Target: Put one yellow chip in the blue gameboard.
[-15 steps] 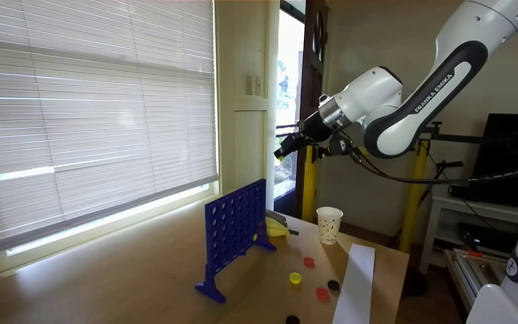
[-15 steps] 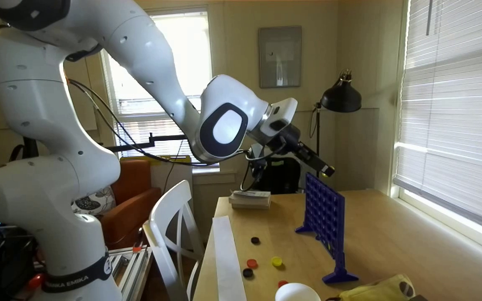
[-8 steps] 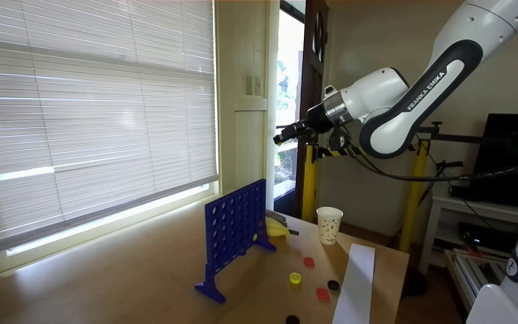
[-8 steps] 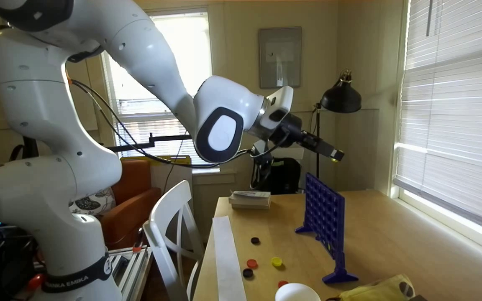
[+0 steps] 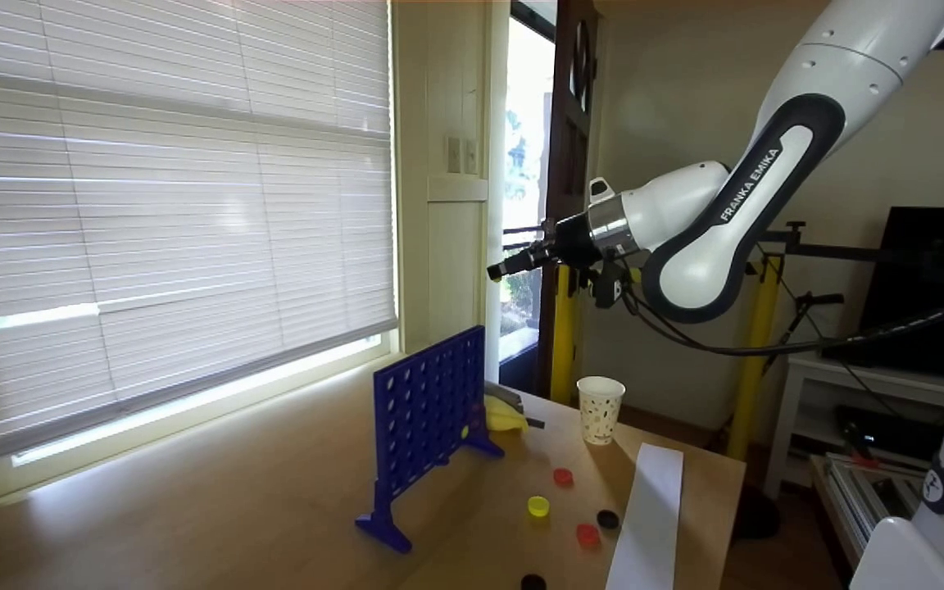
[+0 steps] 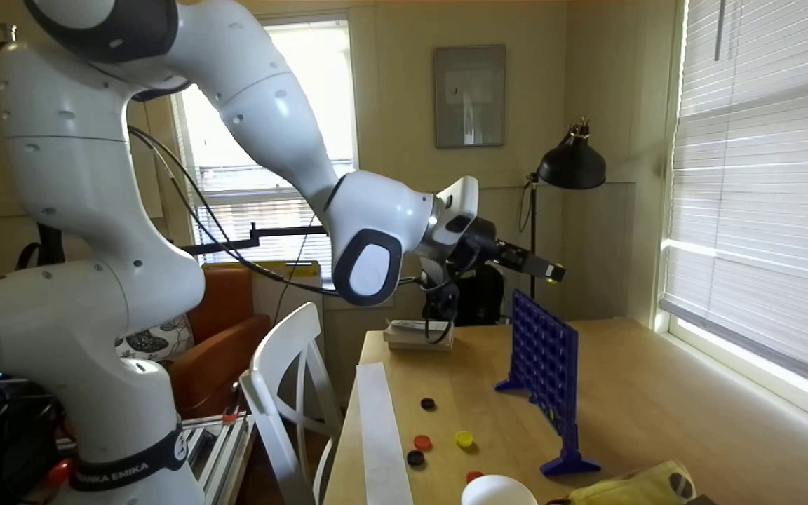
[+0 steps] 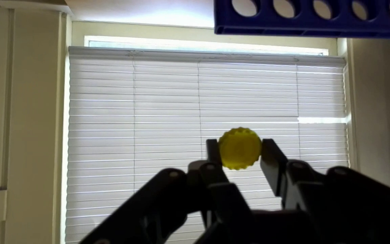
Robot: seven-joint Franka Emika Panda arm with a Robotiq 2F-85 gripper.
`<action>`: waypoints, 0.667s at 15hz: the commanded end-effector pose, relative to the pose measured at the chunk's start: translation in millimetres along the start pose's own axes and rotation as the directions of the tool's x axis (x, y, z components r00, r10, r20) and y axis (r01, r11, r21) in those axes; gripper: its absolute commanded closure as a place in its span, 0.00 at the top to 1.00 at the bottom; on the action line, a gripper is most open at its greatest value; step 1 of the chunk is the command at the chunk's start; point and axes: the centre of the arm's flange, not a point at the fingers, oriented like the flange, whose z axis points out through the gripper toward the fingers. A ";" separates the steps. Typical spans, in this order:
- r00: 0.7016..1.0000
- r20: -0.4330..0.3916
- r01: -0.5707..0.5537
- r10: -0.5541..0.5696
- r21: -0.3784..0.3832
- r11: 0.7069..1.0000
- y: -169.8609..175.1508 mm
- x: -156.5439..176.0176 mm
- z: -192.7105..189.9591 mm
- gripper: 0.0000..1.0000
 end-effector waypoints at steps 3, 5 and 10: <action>0.999 -0.029 0.031 -0.030 0.011 0.999 -19.4 -48.4 40.4 0.10; 0.999 -0.006 0.031 -0.031 0.017 0.999 -11.8 -38.6 17.1 0.35; 0.999 -0.007 0.031 -0.031 0.027 0.999 -14.7 -51.3 30.0 0.35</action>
